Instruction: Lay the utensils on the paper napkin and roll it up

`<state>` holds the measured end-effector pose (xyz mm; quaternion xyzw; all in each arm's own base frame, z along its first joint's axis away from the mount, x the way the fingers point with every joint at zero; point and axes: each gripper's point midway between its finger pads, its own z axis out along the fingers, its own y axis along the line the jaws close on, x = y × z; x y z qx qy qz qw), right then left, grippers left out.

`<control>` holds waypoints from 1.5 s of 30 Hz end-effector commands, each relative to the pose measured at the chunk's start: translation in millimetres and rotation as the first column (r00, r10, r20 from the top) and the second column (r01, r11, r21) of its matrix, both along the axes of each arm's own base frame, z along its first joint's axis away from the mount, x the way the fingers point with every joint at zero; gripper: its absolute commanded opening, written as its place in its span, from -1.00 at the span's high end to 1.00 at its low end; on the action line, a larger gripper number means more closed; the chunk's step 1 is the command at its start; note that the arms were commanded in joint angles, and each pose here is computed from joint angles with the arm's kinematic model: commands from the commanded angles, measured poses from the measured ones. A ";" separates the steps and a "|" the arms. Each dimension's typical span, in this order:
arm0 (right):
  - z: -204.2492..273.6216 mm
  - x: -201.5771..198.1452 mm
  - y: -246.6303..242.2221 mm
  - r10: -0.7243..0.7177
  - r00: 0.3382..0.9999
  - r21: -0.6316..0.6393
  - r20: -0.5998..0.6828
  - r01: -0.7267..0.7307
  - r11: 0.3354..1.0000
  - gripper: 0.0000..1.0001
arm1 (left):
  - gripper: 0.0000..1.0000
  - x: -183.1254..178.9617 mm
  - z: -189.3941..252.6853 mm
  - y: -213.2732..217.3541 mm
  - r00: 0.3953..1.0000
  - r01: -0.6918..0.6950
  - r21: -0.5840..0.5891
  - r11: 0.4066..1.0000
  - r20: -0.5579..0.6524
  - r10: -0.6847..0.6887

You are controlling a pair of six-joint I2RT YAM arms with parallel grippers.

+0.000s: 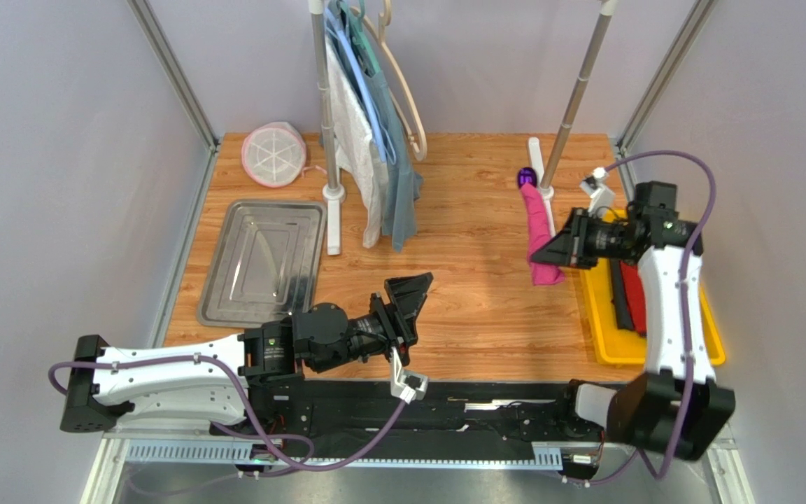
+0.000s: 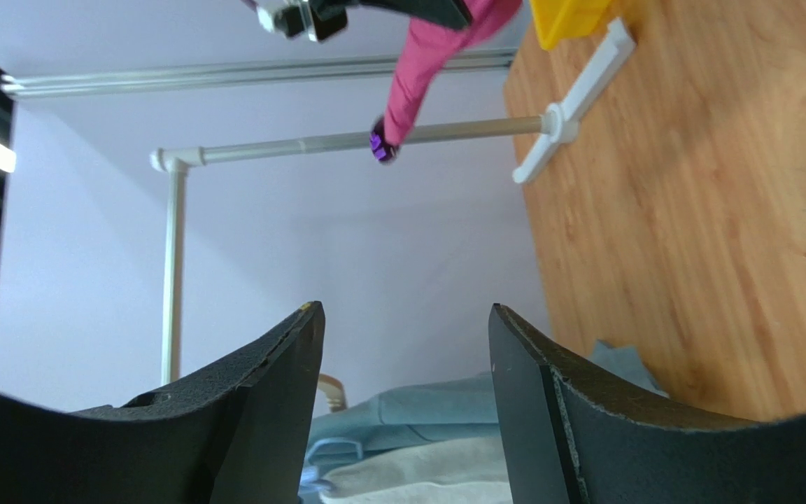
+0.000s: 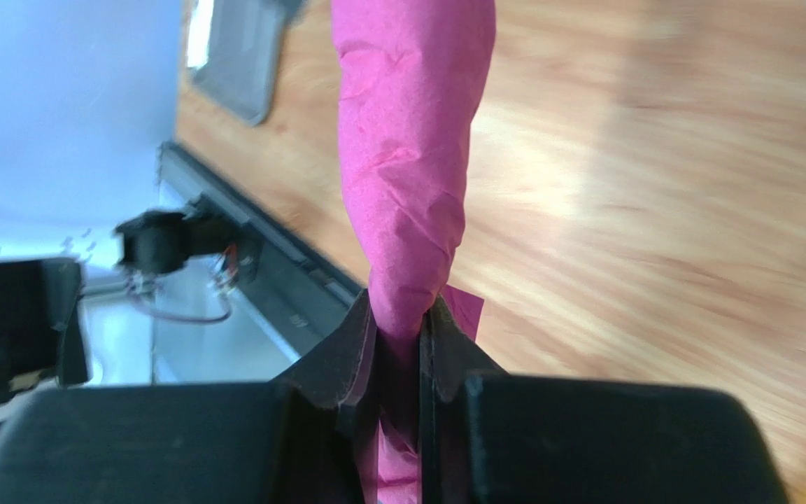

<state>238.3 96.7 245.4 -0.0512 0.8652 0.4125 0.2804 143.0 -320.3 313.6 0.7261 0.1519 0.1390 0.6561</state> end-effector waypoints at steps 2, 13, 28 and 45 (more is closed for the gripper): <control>-11.8 -3.4 -89.3 0.029 1.000 -0.111 0.002 -0.029 0.993 1.00 | -0.42 6.5 -14.0 15.3 0.980 -0.090 0.010 0.996 -0.179 0.091; -89.1 -29.1 -200.1 -0.052 0.977 -0.204 -0.205 0.009 0.979 1.00 | -0.43 4.3 -33.5 22.7 0.934 -0.131 0.035 0.991 -0.332 0.135; -147.5 -24.0 -194.3 -0.077 0.940 -0.035 -0.333 0.070 0.997 1.00 | -0.43 2.5 -52.9 19.4 0.891 -0.151 0.090 0.985 -0.420 0.175; -208.8 -21.5 -190.4 -0.168 0.870 -0.075 -0.463 0.150 0.986 0.81 | -0.44 2.6 -59.0 19.0 0.879 -0.159 0.112 0.981 -0.436 0.192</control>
